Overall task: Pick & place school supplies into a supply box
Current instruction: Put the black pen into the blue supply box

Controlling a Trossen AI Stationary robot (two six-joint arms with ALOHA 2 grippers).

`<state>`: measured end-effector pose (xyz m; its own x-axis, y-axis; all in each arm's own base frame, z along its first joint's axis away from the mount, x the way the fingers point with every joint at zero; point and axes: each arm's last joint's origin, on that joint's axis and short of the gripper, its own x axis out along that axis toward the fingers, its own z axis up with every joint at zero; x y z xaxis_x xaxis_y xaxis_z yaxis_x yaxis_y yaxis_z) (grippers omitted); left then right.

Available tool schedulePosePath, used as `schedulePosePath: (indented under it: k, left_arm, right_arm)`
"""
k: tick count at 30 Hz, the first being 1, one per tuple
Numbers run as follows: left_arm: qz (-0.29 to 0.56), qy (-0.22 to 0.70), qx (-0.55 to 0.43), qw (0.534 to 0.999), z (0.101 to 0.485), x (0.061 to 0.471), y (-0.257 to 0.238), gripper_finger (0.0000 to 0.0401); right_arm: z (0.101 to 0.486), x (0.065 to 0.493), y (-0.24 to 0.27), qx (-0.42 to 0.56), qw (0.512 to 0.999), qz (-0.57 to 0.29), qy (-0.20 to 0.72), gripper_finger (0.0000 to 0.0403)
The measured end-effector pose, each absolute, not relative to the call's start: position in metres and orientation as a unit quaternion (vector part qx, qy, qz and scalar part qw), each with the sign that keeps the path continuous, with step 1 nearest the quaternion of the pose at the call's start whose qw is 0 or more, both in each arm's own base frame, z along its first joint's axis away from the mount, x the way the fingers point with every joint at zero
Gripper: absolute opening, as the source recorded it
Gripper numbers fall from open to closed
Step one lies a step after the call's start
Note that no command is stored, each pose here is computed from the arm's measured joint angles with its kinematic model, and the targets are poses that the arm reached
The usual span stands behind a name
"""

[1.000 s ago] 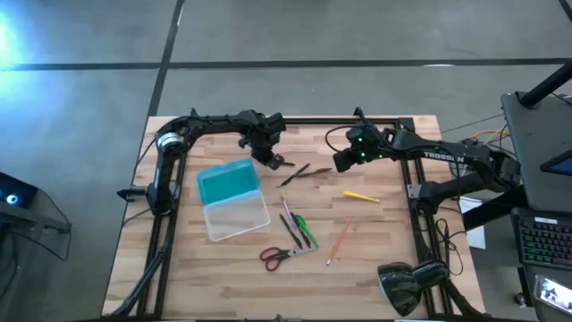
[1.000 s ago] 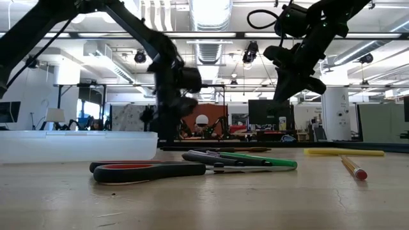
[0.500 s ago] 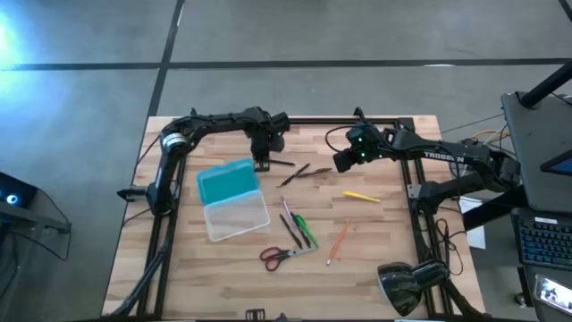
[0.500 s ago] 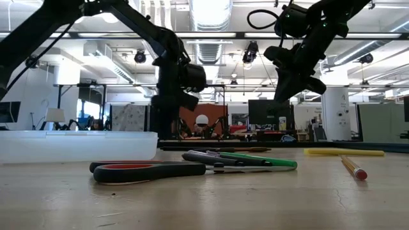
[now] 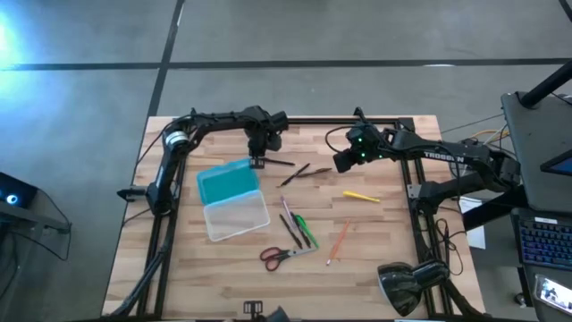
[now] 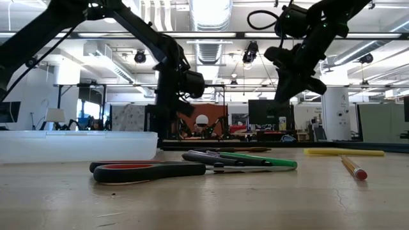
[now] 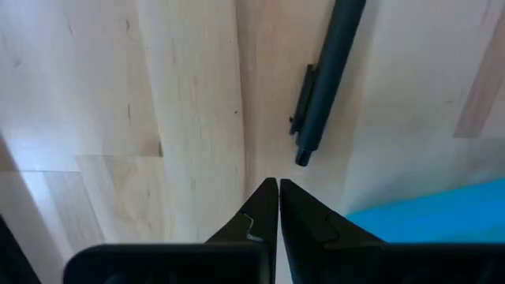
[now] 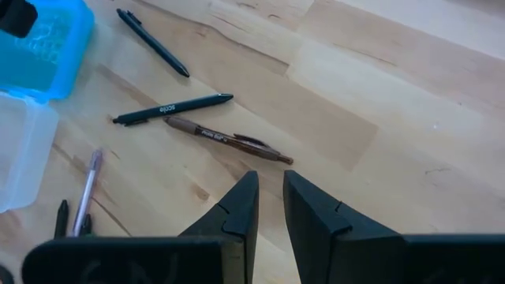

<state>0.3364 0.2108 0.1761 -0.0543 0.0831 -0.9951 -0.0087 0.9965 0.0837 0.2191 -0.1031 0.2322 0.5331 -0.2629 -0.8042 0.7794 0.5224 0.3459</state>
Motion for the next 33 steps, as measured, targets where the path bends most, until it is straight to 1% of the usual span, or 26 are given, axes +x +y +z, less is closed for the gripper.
schedulePosePath:
  k: [7, 12, 18, 24, 28, 33]
  left_arm:
    - [0.009, 0.717, 0.009, 0.697, 0.174, 0.336, 0.21, 0.0]
    - [-0.004, 0.723, -0.013, 0.691, 0.164, 0.337, 0.21, 0.0]
    - [0.006, 0.725, -0.026, 0.688, 0.154, 0.341, 0.212, 0.0]
    - [0.007, 0.721, -0.018, 0.693, 0.16, 0.346, 0.212, 0.0]
    - [0.021, 0.667, -0.017, 0.744, 0.168, 0.365, 0.211, 0.0]
    - [-0.038, 0.612, -0.046, 0.789, 0.176, 0.387, 0.188, 0.0]
  right_arm:
    - [0.231, 0.219, -0.103, 0.359, 0.796, -0.334, 0.355, 0.0054]
    - [0.231, 0.218, -0.104, 0.358, 0.796, -0.335, 0.355, 0.0054]
    - [0.231, 0.218, -0.103, 0.359, 0.795, -0.335, 0.357, 0.0054]
    - [0.231, 0.218, -0.103, 0.359, 0.794, -0.335, 0.359, 0.0054]
    - [0.231, 0.218, -0.103, 0.359, 0.793, -0.335, 0.361, 0.0054]
    - [0.23, 0.217, -0.103, 0.359, 0.791, -0.336, 0.363, 0.0054]
